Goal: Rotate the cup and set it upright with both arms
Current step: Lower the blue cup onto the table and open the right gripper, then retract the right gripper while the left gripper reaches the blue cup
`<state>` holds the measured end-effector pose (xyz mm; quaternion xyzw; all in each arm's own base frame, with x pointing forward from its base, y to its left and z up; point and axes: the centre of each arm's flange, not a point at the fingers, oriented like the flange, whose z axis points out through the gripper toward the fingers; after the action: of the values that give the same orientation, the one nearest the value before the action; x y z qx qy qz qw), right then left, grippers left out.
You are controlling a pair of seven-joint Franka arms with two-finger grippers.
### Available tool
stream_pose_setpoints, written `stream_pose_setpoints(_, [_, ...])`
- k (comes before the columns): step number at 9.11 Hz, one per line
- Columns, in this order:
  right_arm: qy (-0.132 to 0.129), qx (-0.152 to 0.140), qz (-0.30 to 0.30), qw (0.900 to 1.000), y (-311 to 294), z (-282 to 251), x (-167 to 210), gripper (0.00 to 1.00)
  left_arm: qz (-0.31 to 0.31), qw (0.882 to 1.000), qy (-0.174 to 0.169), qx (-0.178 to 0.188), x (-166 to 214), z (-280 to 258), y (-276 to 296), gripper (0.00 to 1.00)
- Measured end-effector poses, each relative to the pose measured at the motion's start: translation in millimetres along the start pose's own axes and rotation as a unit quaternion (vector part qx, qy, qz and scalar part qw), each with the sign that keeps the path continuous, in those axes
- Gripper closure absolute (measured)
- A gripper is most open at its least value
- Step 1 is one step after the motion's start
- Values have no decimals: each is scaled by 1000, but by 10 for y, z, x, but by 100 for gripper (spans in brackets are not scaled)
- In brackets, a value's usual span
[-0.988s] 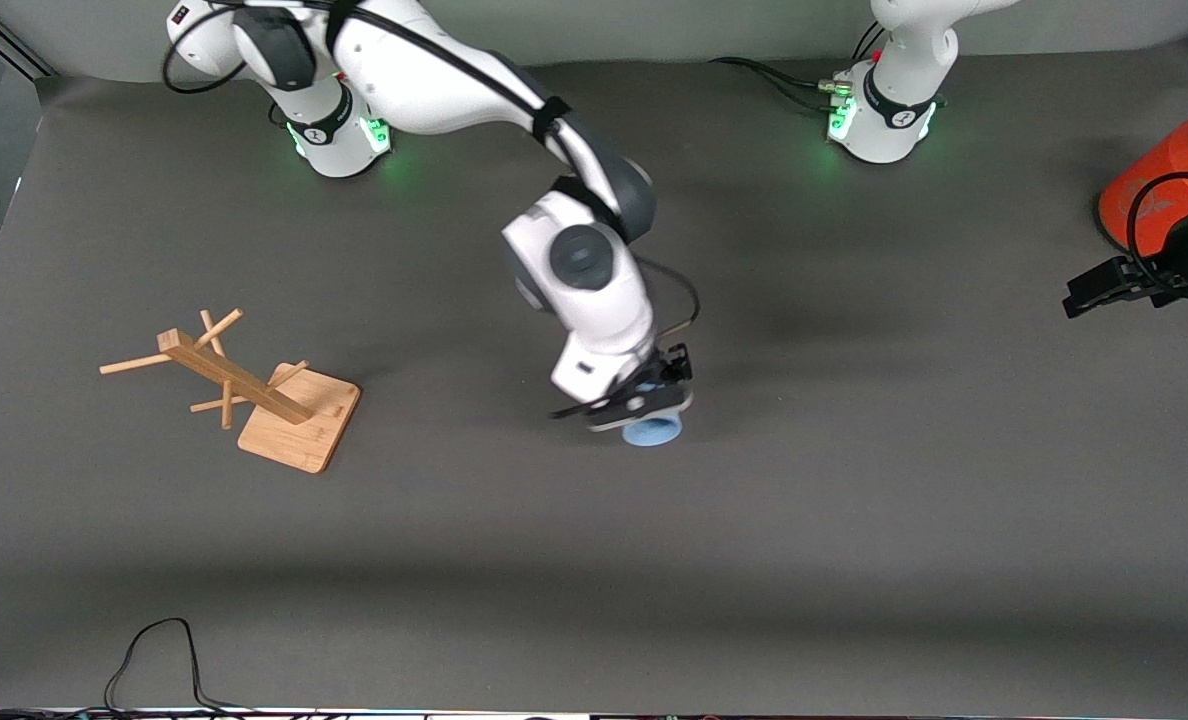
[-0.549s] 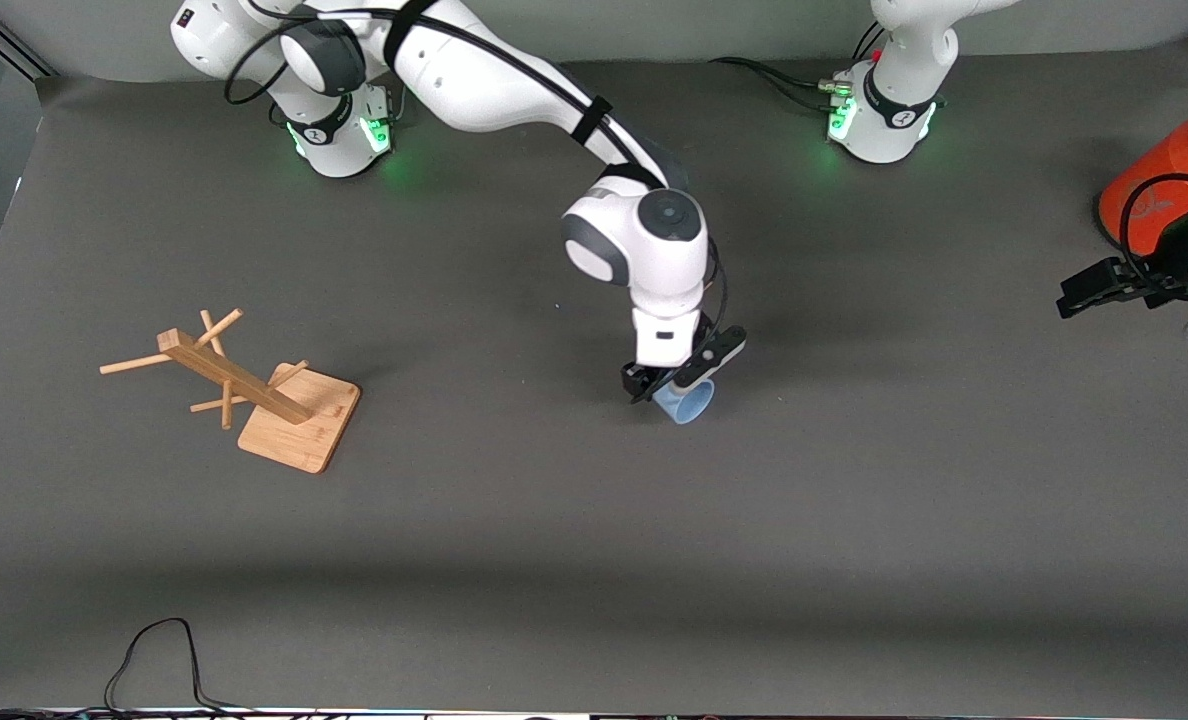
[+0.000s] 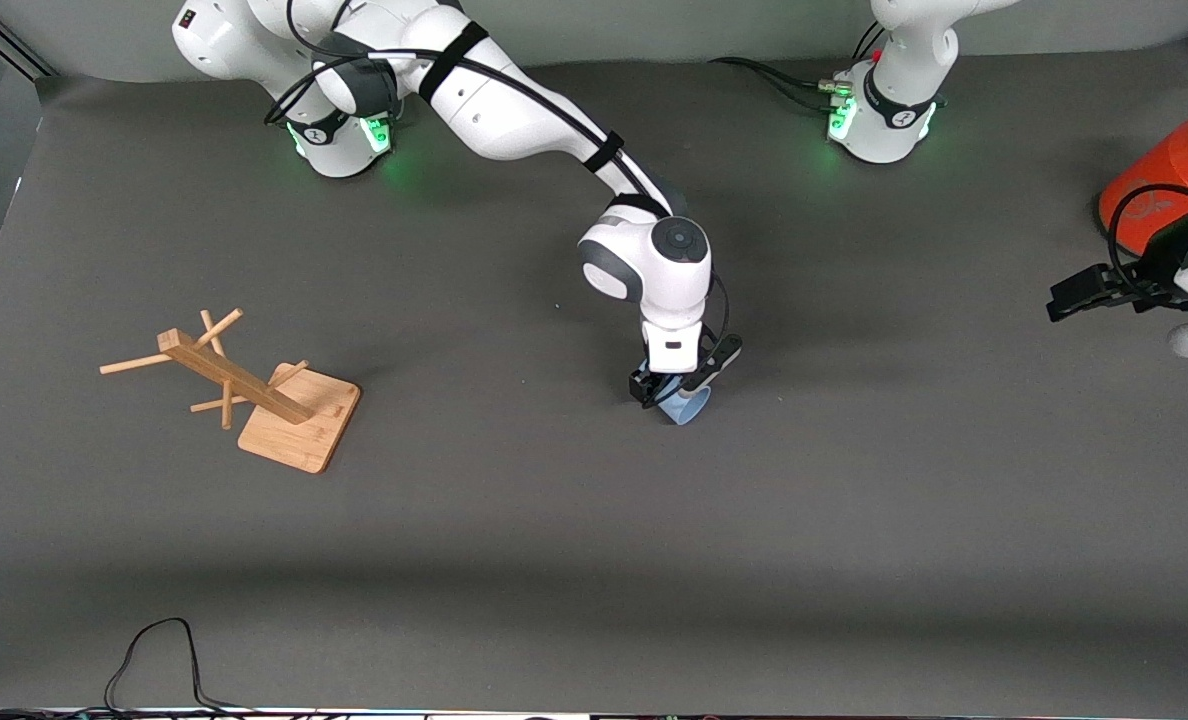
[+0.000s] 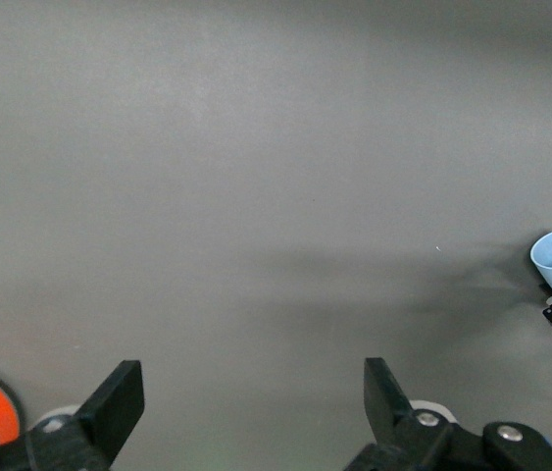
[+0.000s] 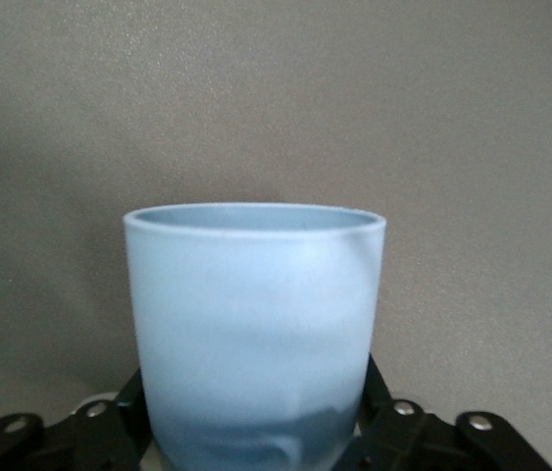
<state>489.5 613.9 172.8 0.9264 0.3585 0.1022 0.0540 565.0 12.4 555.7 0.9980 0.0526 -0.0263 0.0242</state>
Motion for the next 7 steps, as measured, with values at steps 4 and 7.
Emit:
stream_pose_setpoints(4, [-35,-9,61,997,795,-1444,197,0,-22,995,0,-100,328,424,99,0])
stream_pose_setpoints(7, [-49,18,113,992,1764,-2791,-318,0,-6,982,-14,-190,701,934,613,0])
